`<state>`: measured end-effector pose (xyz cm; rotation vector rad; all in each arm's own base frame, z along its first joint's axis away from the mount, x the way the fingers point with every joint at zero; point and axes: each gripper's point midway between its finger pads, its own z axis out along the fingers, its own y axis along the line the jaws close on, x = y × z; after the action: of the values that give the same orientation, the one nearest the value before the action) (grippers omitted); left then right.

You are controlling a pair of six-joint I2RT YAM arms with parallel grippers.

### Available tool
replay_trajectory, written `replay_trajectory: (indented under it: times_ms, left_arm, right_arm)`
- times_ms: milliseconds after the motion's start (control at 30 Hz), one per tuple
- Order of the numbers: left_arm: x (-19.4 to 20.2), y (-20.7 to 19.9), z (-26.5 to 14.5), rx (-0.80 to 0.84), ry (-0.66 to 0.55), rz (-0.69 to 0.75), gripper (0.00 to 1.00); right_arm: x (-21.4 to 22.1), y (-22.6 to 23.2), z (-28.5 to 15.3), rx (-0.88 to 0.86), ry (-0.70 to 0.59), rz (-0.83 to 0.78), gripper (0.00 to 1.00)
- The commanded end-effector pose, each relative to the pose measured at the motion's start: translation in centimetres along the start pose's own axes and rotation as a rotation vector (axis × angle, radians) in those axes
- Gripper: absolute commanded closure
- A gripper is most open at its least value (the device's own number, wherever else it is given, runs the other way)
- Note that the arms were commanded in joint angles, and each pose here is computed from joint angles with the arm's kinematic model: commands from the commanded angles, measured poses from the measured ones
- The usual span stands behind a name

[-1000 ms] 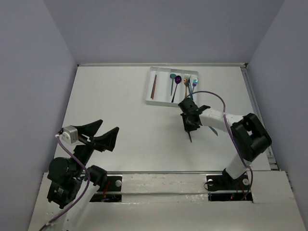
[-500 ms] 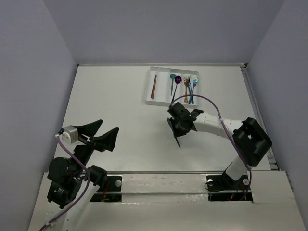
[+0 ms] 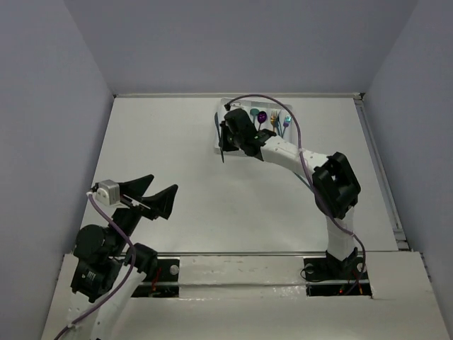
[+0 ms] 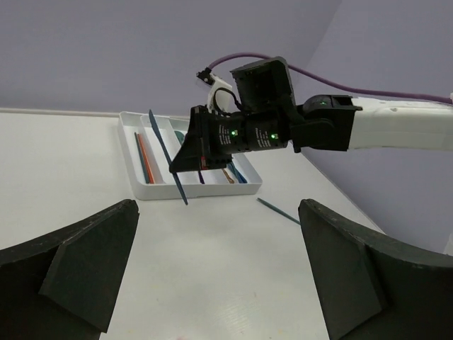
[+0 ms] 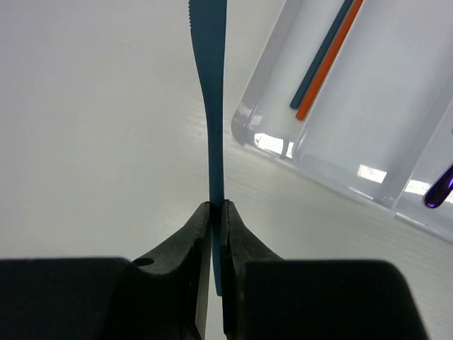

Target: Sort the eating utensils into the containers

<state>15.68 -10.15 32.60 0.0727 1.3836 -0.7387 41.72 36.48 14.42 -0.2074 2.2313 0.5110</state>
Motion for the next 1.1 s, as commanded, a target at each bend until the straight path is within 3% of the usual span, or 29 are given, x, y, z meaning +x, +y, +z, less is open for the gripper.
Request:
replay_trajectory:
  times_ms: [0, 233, 533, 800, 933, 1067]
  left_arm:
    - [-0.9, -0.5, 0.5, 0.025, -0.024, 0.015, 0.01]
    - [-0.6, -0.4, 0.9, 0.021, -0.007, 0.017, 0.01]
    - [-0.2, -0.3, 1.2, 0.016, 0.009, 0.018, 0.01]
    - [0.0, -0.2, 1.3, 0.014, 0.018, 0.017, 0.01]
    - [-0.2, -0.4, 1.2, 0.019, 0.010, 0.017, 0.01]
    - [-0.4, -0.6, 1.0, 0.030, 0.000, 0.020, 0.01]
  right_arm:
    - [-7.5, -1.6, 1.2, 0.006, -0.195, 0.130, 1.00]
    - [-9.3, -6.1, 5.0, 0.077, -0.216, 0.211, 1.00]
    - [-8.5, -9.3, 8.3, 0.123, -0.178, 0.236, 1.00]
    - [-10.8, -9.1, 6.7, 0.116, -0.216, 0.230, 0.53]
    - [-10.9, -9.7, 4.9, 0.125, -0.220, 0.208, 0.51]
    - [-8.4, -12.6, 0.3, 0.205, -0.196, 0.189, 0.56]
